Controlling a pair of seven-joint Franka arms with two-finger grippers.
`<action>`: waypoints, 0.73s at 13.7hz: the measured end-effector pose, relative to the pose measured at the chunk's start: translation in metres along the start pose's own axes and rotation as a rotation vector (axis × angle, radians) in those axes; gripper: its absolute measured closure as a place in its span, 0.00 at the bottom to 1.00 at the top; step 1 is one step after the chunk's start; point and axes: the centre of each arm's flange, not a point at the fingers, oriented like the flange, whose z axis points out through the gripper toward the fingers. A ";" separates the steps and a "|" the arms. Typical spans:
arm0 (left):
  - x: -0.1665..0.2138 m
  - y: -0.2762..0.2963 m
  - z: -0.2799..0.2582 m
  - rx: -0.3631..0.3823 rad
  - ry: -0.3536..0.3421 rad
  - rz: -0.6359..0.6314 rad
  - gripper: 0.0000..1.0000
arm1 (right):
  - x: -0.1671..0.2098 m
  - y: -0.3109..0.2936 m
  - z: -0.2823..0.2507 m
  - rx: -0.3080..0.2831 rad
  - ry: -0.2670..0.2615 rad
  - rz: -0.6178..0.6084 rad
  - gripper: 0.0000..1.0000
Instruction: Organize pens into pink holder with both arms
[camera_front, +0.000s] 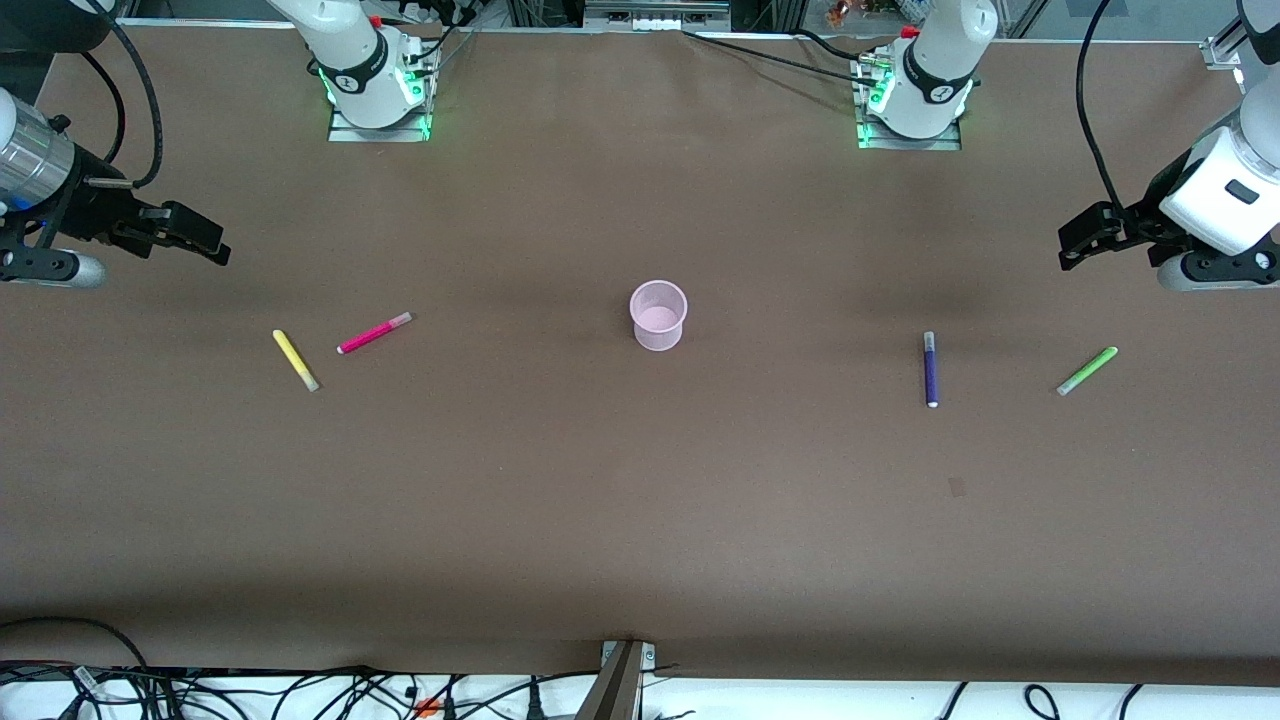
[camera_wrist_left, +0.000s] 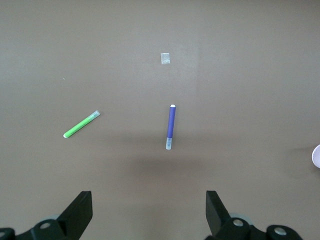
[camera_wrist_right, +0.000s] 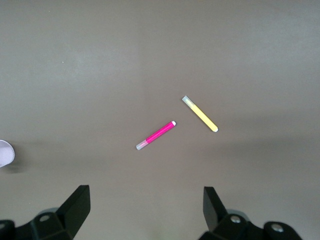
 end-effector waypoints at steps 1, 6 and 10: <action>0.000 0.000 0.000 0.000 0.000 0.000 0.00 | 0.000 0.000 0.000 0.000 0.000 0.000 0.00; 0.000 0.000 0.000 0.000 0.000 0.000 0.00 | 0.005 0.026 0.002 0.002 -0.004 -0.006 0.00; 0.000 0.000 0.000 0.000 0.000 0.000 0.00 | 0.016 0.039 0.024 -0.001 -0.046 0.025 0.00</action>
